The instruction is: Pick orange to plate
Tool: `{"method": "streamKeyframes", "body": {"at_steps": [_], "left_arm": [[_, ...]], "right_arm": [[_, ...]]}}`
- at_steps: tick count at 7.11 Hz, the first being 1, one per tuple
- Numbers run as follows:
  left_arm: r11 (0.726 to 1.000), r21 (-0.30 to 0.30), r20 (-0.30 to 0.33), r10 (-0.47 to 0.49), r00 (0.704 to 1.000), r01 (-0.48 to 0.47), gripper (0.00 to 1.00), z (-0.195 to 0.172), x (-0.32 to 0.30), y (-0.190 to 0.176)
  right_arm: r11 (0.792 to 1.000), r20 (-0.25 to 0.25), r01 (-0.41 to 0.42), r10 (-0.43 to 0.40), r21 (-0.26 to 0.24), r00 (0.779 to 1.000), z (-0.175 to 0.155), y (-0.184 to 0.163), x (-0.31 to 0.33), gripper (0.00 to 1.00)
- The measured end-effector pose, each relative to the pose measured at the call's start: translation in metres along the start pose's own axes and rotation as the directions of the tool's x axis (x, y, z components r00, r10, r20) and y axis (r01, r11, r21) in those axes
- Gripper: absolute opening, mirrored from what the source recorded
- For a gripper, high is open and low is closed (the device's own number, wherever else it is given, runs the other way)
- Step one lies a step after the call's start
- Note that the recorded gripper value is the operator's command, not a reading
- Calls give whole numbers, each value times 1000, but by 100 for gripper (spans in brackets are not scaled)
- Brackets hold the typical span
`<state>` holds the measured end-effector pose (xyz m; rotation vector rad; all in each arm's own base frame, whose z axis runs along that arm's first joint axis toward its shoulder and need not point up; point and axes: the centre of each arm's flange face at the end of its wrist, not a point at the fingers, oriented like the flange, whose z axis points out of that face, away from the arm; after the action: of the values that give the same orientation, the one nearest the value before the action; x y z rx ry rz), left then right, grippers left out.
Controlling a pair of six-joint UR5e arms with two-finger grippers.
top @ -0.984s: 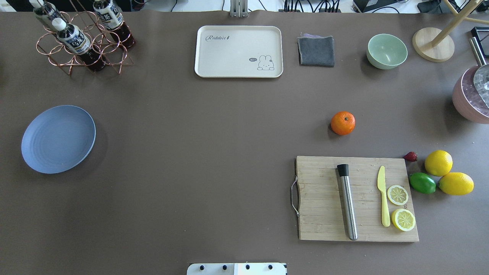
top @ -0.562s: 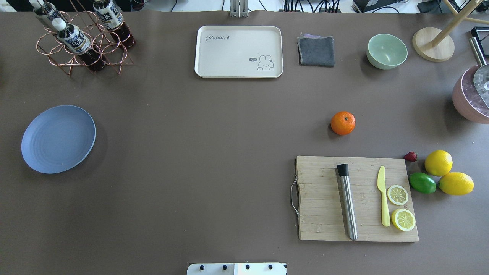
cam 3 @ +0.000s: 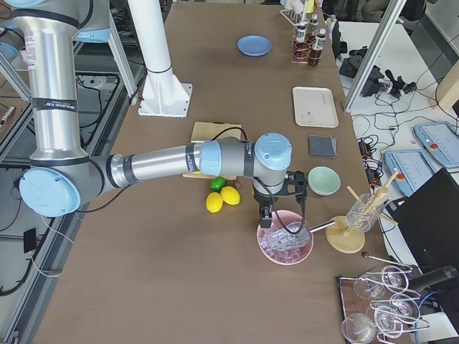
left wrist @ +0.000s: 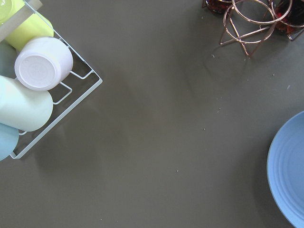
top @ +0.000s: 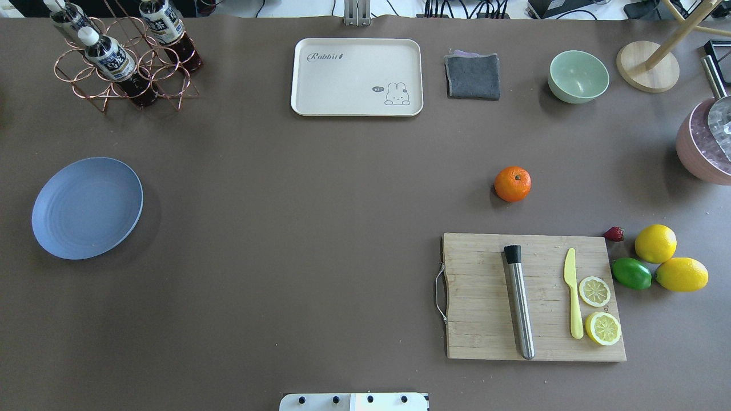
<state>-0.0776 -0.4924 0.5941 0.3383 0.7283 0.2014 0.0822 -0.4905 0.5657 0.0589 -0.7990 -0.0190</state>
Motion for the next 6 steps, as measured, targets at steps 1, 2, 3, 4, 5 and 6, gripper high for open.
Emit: {"method": "streamKeyframes", "body": {"at_steps": [1,2,3,4,5,6], "left_arm": [[1000,-2,0,-6,1000,6,98,0,-1,2],[1000,-2,1,-7,1000,7,98,0,-2,2],[1000,2,1,-1,1000,1,98,-2,-1,1],[1000,5,-2,5,1000,-5,98,-2,1,0],[1000,5,-23,4,1000,-4,98,-1,2,0],[1000,7,-60,2,998,-2,98,0,5,0]], "right_arm": [[1000,-2,2,-2,3,1000,-1,-1,-1,100],[1000,-3,4,-4,6,1000,-3,-2,-3,100],[1000,-1,4,-4,8,1000,-4,-2,-4,100],[1000,1,5,-5,9,1000,-4,-3,-5,100],[1000,2,4,-4,9,1000,-4,-3,-5,100],[1000,3,1,-1,8,1000,-4,-3,-4,100]]}}
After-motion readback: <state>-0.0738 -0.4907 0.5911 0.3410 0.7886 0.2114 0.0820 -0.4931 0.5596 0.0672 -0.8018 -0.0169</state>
